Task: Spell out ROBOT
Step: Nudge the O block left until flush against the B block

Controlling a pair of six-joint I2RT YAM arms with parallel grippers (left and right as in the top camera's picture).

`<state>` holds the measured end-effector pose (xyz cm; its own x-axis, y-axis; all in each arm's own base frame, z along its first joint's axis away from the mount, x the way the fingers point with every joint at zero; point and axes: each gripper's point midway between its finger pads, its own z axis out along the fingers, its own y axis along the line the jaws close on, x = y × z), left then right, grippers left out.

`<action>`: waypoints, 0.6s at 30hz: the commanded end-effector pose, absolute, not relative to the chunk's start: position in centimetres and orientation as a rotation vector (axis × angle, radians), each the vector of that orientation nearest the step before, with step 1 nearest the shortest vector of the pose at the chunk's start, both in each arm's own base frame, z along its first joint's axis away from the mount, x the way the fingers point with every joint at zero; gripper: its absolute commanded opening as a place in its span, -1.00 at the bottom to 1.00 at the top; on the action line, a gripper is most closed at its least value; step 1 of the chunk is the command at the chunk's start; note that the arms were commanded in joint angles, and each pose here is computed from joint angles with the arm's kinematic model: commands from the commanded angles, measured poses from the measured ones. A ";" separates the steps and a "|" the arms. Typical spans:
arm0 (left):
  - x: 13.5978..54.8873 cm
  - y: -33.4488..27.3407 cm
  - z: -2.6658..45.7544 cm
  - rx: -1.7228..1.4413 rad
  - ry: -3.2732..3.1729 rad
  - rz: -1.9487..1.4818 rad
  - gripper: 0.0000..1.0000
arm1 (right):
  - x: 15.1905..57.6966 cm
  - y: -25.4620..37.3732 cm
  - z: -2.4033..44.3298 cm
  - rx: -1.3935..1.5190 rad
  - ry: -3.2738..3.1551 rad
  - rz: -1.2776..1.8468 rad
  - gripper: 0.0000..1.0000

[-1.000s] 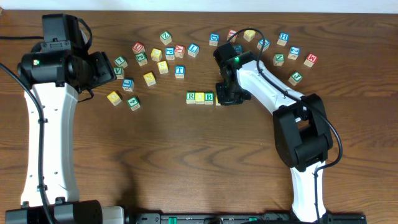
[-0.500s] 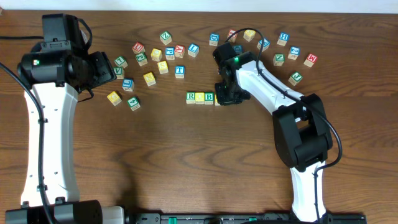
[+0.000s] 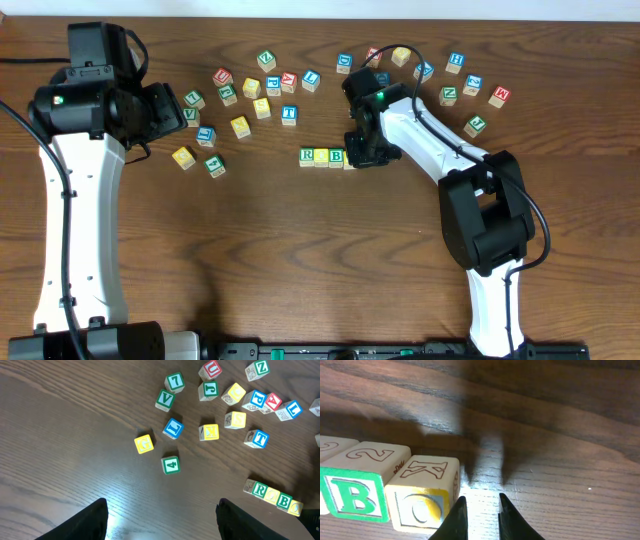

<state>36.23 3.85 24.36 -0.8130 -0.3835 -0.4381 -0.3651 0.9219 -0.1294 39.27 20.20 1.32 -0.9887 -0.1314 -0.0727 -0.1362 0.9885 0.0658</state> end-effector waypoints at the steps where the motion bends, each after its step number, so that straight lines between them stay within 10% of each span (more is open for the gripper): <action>1: 36.2 4.0 23.6 -0.559 2.630 -0.050 0.37 | 39.3 20.6 1.5 -0.238 3.052 0.128 -0.68; 18: 36.2 4.0 23.6 -0.559 2.630 -0.050 0.36 | 37.2 20.6 3.0 -0.205 3.125 0.137 -0.68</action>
<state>36.24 3.85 24.36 -0.8129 -0.3835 -0.4384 -0.3651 0.9219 -0.1295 37.24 19.49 1.31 -0.9912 -0.1317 0.0154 -0.1307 0.9900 0.0526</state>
